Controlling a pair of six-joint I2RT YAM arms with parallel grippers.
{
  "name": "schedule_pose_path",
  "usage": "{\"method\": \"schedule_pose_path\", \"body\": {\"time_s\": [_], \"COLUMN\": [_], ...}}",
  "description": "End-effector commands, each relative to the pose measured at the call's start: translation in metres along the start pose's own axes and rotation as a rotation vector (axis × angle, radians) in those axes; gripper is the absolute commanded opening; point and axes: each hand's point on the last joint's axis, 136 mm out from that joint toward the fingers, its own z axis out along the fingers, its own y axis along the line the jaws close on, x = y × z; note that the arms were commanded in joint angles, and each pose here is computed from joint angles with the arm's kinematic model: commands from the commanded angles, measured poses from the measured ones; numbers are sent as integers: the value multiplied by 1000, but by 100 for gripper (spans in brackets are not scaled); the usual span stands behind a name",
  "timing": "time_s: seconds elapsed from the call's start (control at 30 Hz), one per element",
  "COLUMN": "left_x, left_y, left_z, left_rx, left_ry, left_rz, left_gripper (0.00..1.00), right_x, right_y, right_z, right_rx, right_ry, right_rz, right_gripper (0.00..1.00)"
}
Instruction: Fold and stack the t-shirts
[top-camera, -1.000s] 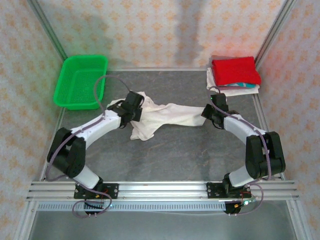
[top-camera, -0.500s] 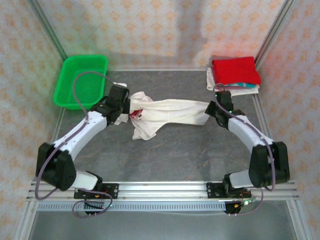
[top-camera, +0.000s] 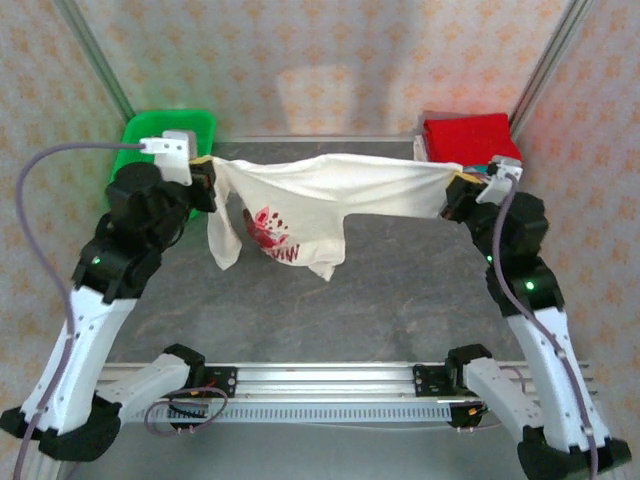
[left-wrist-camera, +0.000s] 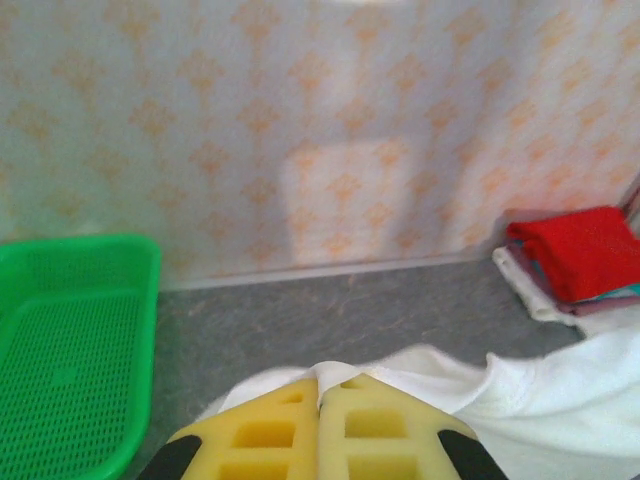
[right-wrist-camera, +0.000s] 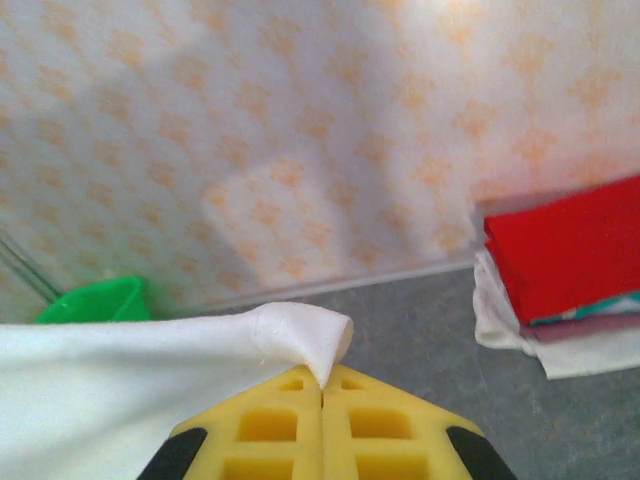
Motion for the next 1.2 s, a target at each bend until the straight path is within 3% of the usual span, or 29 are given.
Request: {"method": "schedule_pose_path", "body": {"time_s": [0.0,0.13,0.27,0.47,0.63,0.73,0.9,0.93,0.97,1.0,1.07,1.17], "left_x": [-35,-80,-114,-111,-82,-56,25,44,62,77,108,145], "left_y": [-13,-25,-54,-59,-32,-2,61,75,87,98,115,138], "left_z": [-43,-80,-94,-49,20,75,161,176,188,196,207,213], "left_rx": [102,179,348,320,171,149,-15,-45,-76,-107,-152,-249], "left_ry": [-85,-192,-235,-126,-20,57,259,304,339,368,430,515], "left_rz": [39,40,5,-14,-53,-180,-206,-222,-239,-252,-262,-244], "left_gripper": [0,0,0,0,0,0,0,0,0,0,0,0], "right_x": [-27,-59,-94,-133,-137,-130,-85,-72,-63,-59,-51,-30], "right_y": [12,19,18,7,0,-3,-2,0,3,6,8,2], "right_z": [-34,-60,-77,-41,57,131,282,311,334,346,358,350], "right_rx": [-24,-30,26,165,233,236,174,147,114,82,43,75], "right_ry": [-62,-150,-240,-239,-136,-97,45,71,76,59,56,155], "right_rz": [-63,-62,-63,-75,-94,-83,-29,-5,16,39,78,64], "right_gripper": [0,0,0,0,0,0,0,11,30,47,72,86]}}
